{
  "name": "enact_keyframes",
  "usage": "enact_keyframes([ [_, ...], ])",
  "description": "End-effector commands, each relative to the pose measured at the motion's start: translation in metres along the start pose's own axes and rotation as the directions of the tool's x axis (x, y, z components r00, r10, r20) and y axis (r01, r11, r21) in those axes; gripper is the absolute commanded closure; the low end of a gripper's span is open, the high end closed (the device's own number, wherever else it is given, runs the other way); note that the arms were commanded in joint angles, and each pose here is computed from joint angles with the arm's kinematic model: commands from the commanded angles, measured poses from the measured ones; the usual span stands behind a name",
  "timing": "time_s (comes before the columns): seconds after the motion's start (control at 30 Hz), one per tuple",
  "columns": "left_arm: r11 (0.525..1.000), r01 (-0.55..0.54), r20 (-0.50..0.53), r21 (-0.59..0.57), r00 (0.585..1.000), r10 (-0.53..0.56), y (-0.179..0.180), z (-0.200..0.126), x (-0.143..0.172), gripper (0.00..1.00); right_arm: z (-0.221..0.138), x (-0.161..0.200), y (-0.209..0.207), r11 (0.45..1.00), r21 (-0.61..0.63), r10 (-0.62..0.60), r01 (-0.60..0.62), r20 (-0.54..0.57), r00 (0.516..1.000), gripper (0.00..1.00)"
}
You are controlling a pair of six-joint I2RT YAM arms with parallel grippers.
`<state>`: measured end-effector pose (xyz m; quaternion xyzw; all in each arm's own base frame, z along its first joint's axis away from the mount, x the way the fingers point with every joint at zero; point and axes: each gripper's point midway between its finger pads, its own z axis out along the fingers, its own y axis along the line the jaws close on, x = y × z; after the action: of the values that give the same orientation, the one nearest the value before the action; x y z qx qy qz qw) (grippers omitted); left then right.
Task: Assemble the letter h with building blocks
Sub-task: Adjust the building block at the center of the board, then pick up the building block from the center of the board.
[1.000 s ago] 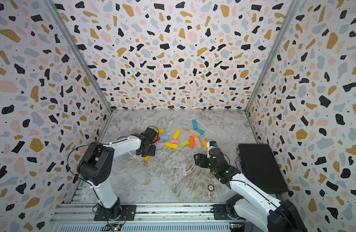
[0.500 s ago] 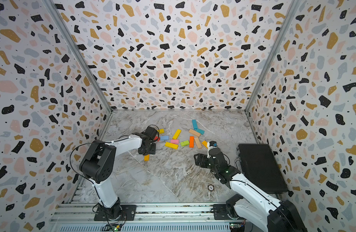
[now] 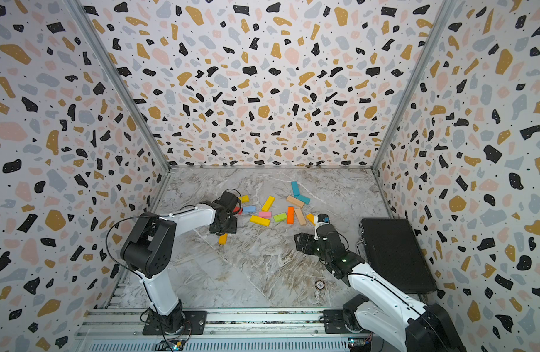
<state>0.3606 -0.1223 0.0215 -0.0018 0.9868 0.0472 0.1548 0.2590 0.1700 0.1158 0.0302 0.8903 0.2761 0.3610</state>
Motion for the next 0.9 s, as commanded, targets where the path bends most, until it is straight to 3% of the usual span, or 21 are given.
enact_keyframes([
  [0.0, 1.0, 0.02, 0.023, 0.02, 1.0, -0.02, -0.001, -0.021, -0.011, 0.26, -0.001, -0.001, 0.001, 1.0, -0.003, -0.001, 0.001, 0.014, 1.0, 0.16],
  [0.2, 0.97, 0.047, 0.196, 0.237, 0.976, -0.095, -0.028, -0.095, -0.061, 0.16, -0.001, -0.001, 0.001, 1.0, -0.007, 0.002, -0.002, 0.014, 1.0, 0.16],
  [0.3, 0.957, 0.035, 0.234, 0.289, 0.966, -0.106, -0.038, -0.108, -0.076, 0.09, 0.001, 0.0, 0.0, 1.0, -0.004, 0.004, -0.004, 0.011, 1.0, 0.16],
  [0.57, 0.957, -0.026, 0.152, 0.289, 0.988, -0.019, -0.053, -0.065, -0.095, 0.08, 0.005, 0.003, 0.0, 1.0, -0.006, 0.008, -0.008, -0.009, 1.0, 0.16],
  [0.87, 0.968, -0.099, 0.033, 0.231, 0.995, 0.094, -0.044, -0.025, -0.089, 0.08, 0.008, 0.005, -0.002, 1.0, 0.001, 0.013, -0.013, -0.015, 1.0, 0.16],
])
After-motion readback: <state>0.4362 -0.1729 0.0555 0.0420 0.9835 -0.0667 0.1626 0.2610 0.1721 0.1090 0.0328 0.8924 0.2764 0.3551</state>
